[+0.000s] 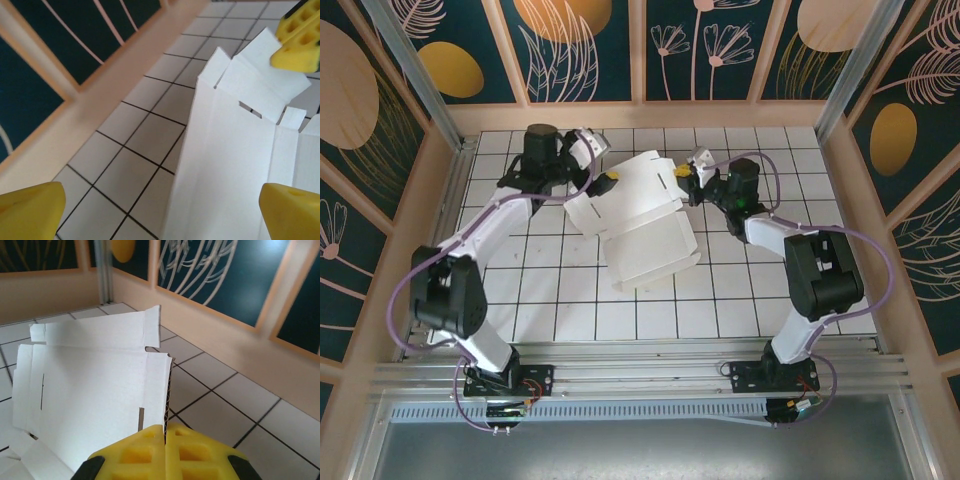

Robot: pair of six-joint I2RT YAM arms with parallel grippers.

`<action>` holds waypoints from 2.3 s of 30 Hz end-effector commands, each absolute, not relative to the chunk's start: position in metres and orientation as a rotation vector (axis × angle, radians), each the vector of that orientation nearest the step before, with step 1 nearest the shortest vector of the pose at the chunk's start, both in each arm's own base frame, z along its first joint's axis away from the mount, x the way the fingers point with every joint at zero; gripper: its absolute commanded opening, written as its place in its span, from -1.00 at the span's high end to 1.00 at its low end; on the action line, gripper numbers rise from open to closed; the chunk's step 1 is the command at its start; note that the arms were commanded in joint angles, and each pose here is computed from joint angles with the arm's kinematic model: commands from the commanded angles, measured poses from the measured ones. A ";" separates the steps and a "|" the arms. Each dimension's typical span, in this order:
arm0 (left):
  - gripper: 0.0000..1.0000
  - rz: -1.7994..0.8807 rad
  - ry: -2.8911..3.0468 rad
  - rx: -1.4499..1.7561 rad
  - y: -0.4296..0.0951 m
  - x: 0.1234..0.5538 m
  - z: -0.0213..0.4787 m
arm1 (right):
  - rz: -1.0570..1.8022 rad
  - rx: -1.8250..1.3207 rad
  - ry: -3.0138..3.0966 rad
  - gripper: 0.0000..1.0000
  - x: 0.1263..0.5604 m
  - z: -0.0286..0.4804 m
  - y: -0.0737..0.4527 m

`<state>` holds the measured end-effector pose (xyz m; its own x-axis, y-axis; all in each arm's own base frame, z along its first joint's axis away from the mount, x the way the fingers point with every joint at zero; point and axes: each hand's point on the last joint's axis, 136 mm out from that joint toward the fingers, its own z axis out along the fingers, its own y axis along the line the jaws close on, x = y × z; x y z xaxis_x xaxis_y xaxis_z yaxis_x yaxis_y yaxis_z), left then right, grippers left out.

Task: Fold the paper box

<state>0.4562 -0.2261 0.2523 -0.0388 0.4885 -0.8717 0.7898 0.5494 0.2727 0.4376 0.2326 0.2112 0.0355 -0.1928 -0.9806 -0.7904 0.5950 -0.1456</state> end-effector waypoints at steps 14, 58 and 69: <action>-0.10 -0.532 1.864 1.155 -0.229 0.456 0.201 | 0.496 -0.933 1.325 1.00 0.427 0.246 0.236; 0.82 0.225 1.738 1.212 -0.209 0.472 0.169 | 1.621 0.561 1.913 -0.36 0.454 0.271 0.293; 0.82 0.231 1.720 1.230 -0.212 0.476 0.172 | 1.652 0.609 1.996 -0.21 0.490 0.231 0.344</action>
<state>0.4693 -0.2096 0.1704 -0.0418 0.7976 -0.6017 0.6328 0.4872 0.6019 0.4857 0.3325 0.2175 -0.7874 0.6086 -0.0980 0.0410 0.2104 0.9768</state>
